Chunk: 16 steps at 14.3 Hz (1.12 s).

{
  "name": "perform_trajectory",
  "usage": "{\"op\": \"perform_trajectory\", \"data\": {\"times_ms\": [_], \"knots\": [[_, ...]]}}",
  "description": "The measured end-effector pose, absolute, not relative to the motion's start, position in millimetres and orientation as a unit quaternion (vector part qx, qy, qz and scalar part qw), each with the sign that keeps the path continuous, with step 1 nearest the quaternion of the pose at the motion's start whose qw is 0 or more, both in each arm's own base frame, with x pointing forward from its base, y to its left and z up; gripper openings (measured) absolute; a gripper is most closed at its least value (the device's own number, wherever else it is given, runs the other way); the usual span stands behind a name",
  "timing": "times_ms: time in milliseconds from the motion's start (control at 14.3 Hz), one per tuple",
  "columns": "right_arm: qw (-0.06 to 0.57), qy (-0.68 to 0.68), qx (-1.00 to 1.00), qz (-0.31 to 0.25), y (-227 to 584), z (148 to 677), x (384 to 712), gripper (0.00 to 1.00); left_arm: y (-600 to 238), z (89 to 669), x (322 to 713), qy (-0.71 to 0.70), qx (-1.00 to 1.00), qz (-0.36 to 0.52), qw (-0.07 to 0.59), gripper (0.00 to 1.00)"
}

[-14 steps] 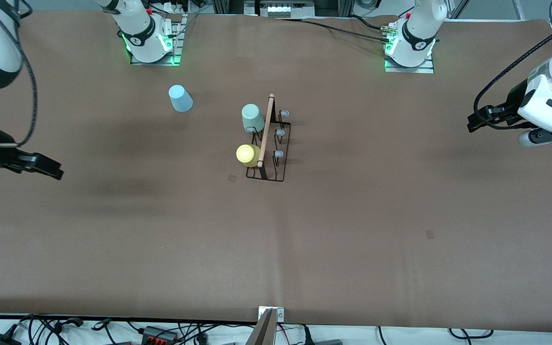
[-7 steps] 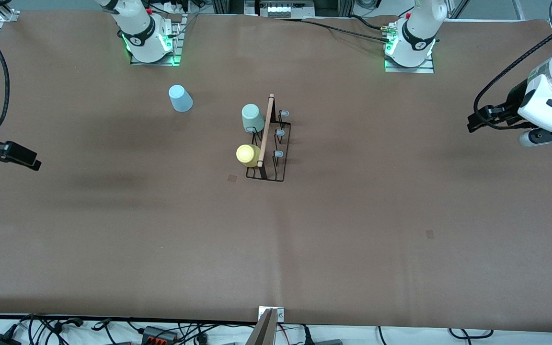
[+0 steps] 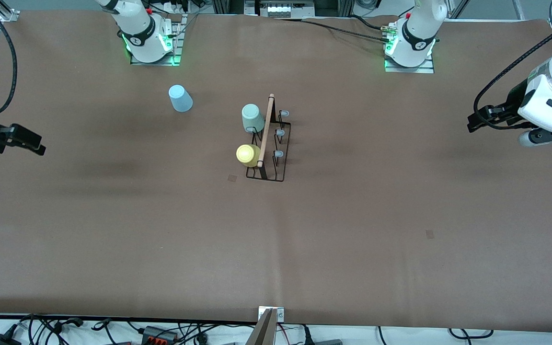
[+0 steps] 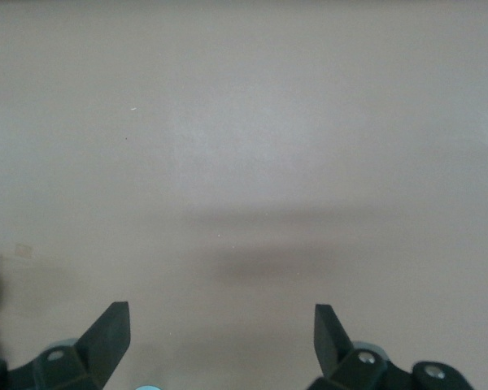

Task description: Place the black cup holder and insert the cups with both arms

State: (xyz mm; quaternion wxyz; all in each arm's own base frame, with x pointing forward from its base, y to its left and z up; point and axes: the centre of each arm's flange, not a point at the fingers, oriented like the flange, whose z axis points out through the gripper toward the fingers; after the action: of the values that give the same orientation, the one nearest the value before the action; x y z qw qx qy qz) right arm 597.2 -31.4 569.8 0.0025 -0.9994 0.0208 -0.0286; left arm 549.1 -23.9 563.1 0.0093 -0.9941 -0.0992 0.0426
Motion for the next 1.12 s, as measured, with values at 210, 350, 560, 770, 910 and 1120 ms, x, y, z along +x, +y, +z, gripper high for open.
{"op": "perform_trajectory", "data": {"times_ms": [210,350,560,770,910,1120], "knots": [[0.006,0.018,-0.999,-0.029,-28,565,578,1.00,-24,563,549,-0.099,-0.994,0.043,0.009,1.00],[0.006,0.017,-0.999,-0.032,-27,570,571,1.00,-24,564,549,-0.099,-0.994,0.042,0.009,1.00],[0.007,0.017,-0.999,-0.033,-27,578,566,1.00,-24,565,550,-0.099,-0.994,0.041,0.009,1.00],[0.007,0.017,-0.999,-0.028,-28,579,563,1.00,-24,567,551,-0.099,-0.994,0.038,0.008,1.00],[0.007,0.017,-0.999,-0.026,-28,579,562,1.00,-24,568,552,-0.099,-0.994,0.037,0.008,1.00],[0.007,0.016,-1.000,-0.022,-27,578,562,1.00,-24,568,553,-0.099,-0.994,0.037,0.008,1.00]]}}
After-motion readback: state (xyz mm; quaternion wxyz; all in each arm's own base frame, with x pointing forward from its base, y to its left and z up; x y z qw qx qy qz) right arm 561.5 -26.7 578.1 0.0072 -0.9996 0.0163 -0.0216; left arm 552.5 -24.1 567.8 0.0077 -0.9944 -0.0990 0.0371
